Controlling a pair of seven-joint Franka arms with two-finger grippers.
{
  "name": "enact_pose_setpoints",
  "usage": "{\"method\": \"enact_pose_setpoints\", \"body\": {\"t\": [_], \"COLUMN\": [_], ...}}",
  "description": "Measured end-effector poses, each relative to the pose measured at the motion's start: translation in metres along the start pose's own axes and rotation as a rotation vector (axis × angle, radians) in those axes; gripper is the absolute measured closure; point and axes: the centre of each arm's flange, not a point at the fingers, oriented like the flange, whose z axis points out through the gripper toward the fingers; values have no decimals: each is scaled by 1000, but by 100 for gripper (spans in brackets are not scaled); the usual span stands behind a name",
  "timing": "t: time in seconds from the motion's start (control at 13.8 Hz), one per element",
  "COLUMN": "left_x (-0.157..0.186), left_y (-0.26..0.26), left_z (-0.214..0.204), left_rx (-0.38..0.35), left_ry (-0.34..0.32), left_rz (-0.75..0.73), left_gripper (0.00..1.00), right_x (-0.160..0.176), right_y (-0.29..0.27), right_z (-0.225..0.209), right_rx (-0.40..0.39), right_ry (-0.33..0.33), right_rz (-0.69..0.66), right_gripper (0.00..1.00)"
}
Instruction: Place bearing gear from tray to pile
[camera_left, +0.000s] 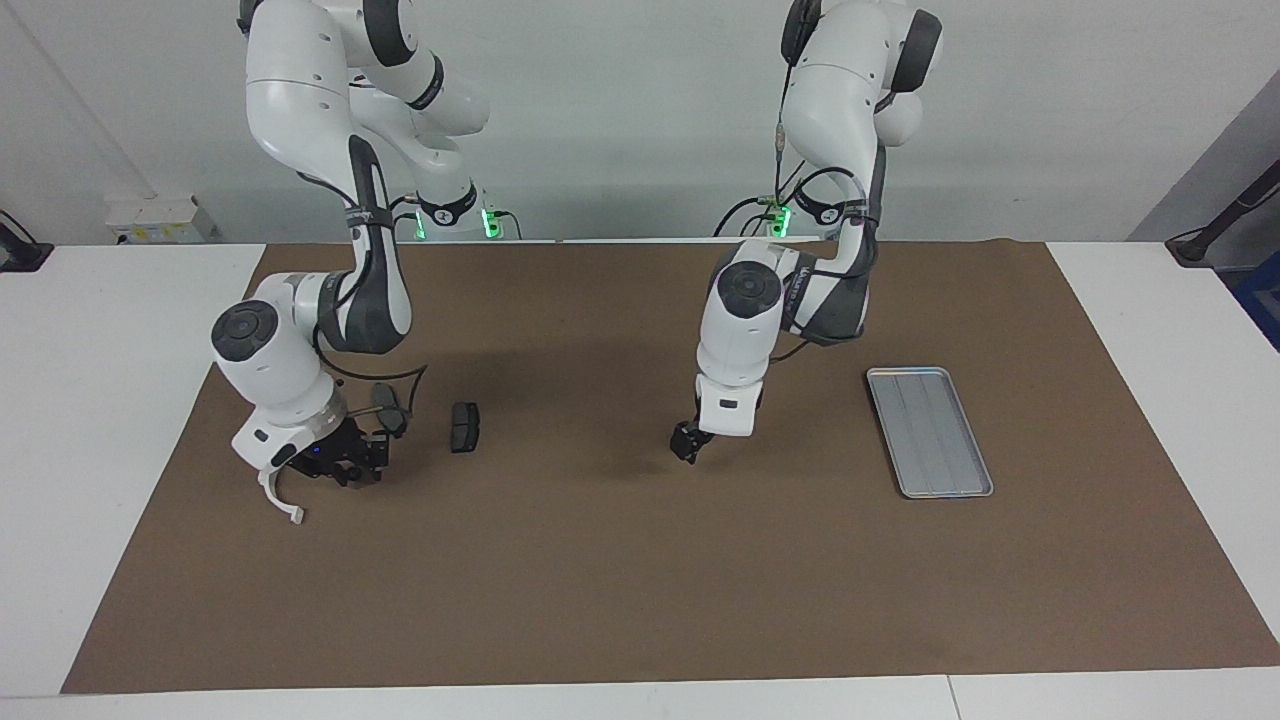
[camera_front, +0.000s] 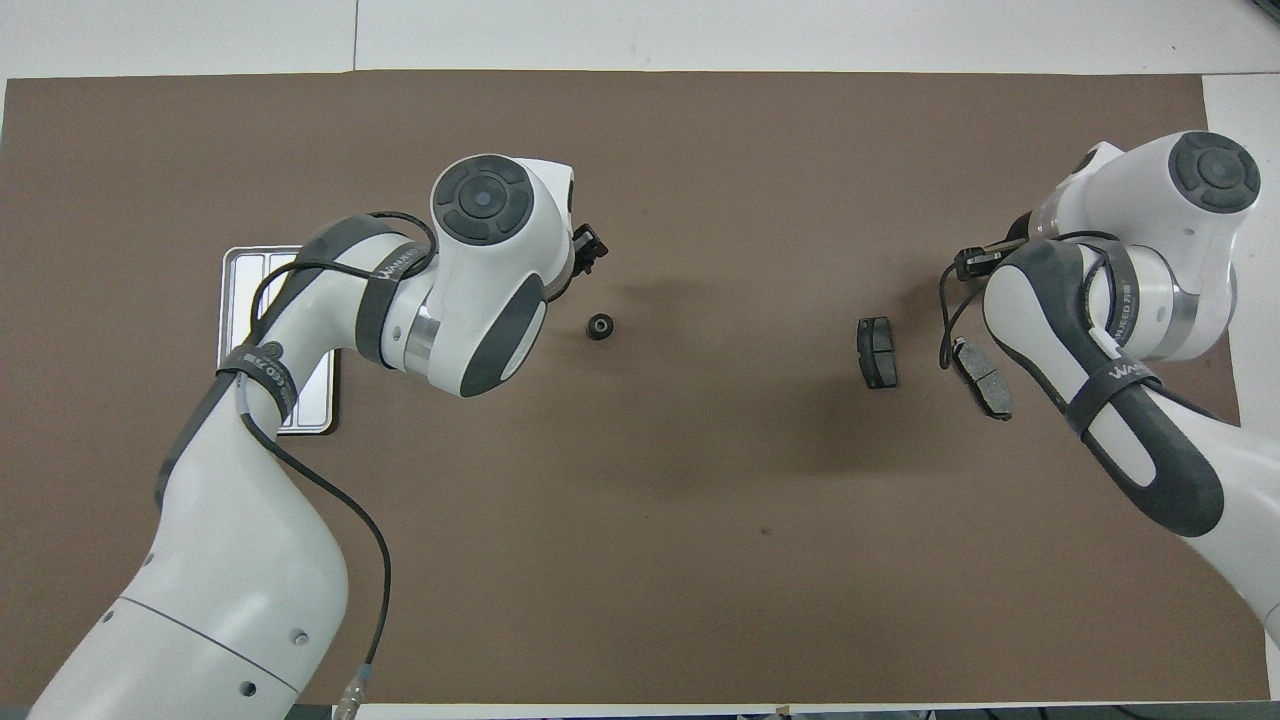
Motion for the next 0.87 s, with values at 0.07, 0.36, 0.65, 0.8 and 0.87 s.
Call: {"method": "enact_pose_setpoints", "body": {"t": [0.07,0.36,0.65,0.8,0.87], "left_x": [12,71,100,113,119], "left_y": [-9,-77,-129,-154,-168], "left_z": [-16,-88,-134,-152,-164], "left_rx": [1,42,61,65,64], "left_ry": [2,-24,-49,-60,-63], "left_rz": [-5,86,166,205,230], "left_gripper": [0,0,0,0,0], "right_x": [10,23,-1,1,5], "right_y": [-26,-174,-298,-335,-350], "right_z": [-23,-102,-115,-111,-104], "right_rx": [2,-5,-67,-61,-56], "right_ry": [9,36,31,40,45], "right_rz": [11,62,53,75,93], "right_gripper": [50,40,40,40,40]}}
